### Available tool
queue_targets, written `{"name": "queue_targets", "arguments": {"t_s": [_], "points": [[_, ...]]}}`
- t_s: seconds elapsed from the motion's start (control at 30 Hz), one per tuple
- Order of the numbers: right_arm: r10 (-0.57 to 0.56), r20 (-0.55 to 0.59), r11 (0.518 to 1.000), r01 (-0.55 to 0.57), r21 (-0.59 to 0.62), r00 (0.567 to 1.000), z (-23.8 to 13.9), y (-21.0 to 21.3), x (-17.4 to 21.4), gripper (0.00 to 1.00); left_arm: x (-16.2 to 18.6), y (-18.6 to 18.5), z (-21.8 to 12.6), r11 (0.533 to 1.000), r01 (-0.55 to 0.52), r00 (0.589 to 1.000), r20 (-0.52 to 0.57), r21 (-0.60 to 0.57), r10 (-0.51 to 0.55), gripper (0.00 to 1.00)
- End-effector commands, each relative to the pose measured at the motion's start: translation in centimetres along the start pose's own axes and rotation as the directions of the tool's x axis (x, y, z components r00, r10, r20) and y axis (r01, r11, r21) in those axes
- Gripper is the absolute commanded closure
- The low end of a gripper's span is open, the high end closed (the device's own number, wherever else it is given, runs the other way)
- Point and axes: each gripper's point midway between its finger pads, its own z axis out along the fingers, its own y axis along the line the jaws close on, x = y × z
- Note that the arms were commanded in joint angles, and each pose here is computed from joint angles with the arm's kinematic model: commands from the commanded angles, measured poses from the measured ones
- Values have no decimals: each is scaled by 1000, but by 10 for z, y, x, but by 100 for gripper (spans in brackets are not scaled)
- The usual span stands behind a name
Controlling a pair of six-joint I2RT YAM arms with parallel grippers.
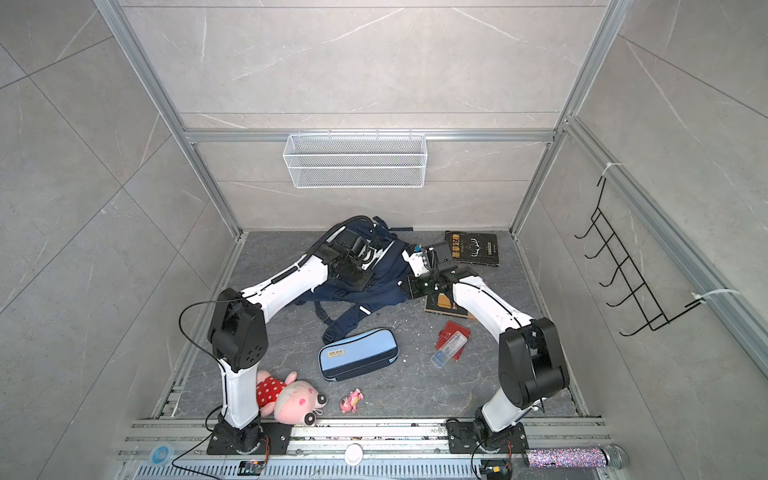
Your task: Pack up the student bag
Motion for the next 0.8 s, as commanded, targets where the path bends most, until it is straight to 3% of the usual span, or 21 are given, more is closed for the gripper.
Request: {"name": "queue_targets", "arguments": {"t_s": [0.0,0.2,0.47,0.57,0.77], "points": [[-58,26,996,59,-66,998,-10,20,-7,100,-53,4,-42,975,193,961,176,114,-211,100],[-166,-6,982,164,-98,986,-11,53,8,100,-98,-6,-68,887,337,890,200,317,-410,100],[-177,19,979,178,-95,984,0,79,9,100,-129,-8,-71,676,563,742,68,476,-667,100],[-178,31,978,181,-102,983,12,94,7,100,-137,-12,-74,617,589,704,44,521,-709,100],[-150,80,978,159,-133,986,38,119,-5,100,-149,-15,-88,546,605,656,26,580,-755,100]]}}
